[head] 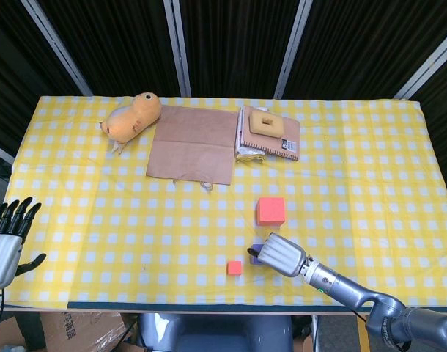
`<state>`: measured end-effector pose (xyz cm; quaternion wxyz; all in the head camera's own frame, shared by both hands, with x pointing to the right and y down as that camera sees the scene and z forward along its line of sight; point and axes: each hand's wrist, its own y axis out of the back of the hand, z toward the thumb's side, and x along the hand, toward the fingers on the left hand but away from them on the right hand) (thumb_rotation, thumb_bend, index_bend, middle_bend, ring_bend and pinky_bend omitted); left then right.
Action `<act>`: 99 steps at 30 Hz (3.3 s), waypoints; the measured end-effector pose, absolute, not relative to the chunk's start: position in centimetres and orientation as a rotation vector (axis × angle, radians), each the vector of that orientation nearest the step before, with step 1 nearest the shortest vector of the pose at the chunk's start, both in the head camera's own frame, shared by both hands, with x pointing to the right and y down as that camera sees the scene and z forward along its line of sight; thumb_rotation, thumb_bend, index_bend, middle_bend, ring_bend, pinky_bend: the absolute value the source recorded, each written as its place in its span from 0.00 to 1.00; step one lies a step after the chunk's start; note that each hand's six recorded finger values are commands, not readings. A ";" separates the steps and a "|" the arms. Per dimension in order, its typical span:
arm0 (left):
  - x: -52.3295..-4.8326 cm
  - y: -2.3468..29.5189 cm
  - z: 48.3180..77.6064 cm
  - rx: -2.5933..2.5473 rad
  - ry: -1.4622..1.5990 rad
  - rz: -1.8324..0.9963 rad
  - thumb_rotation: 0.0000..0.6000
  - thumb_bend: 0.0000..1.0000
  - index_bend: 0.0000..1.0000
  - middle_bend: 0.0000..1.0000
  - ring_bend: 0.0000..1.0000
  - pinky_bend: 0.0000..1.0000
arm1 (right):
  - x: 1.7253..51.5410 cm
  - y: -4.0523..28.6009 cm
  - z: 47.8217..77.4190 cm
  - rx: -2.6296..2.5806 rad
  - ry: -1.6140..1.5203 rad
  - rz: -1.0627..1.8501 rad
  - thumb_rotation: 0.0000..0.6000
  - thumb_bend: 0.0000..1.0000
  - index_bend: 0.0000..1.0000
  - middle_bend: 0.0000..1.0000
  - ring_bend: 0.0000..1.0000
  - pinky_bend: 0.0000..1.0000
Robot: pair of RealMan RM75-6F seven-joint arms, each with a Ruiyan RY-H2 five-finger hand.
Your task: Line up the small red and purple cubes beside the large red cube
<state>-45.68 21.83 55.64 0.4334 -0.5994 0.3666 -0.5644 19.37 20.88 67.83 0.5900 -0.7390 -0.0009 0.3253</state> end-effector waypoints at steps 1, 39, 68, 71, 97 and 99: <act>-45.7 21.8 55.6 -1.493 0.913 -1.406 1.00 0.02 0.00 0.00 0.00 0.00 | 19.3 20.8 67.7 -1.717 -0.007 0.754 1.00 0.38 0.48 0.83 0.89 0.80; -45.7 21.8 55.6 -1.493 0.913 -1.406 1.00 0.02 0.00 0.00 0.00 0.00 | 10.0 16.2 67.4 -1.657 -0.141 0.755 1.00 0.38 0.48 0.83 0.89 0.80; -45.7 21.8 55.6 -1.493 0.913 -1.406 1.00 0.02 0.00 0.00 0.00 0.00 | 9.7 13.9 69.3 -1.464 -0.144 0.817 1.00 0.39 0.27 0.83 0.89 0.80; -45.7 21.8 55.6 -1.493 0.913 -1.406 1.00 0.02 0.00 0.00 0.00 0.00 | 9.7 14.0 69.3 -1.450 -0.140 0.823 1.00 0.38 0.19 0.83 0.89 0.80; -45.7 21.8 55.6 -1.493 0.913 -1.406 1.00 0.02 0.00 0.00 0.00 0.00 | 11.4 14.8 67.2 -1.836 -0.390 1.118 1.00 0.39 0.09 0.83 0.89 0.80; -45.7 21.8 55.6 -1.493 0.913 -1.406 1.00 0.02 0.00 0.00 0.00 0.00 | 11.6 15.0 67.3 -1.899 -0.420 1.175 1.00 0.39 0.10 0.83 0.89 0.80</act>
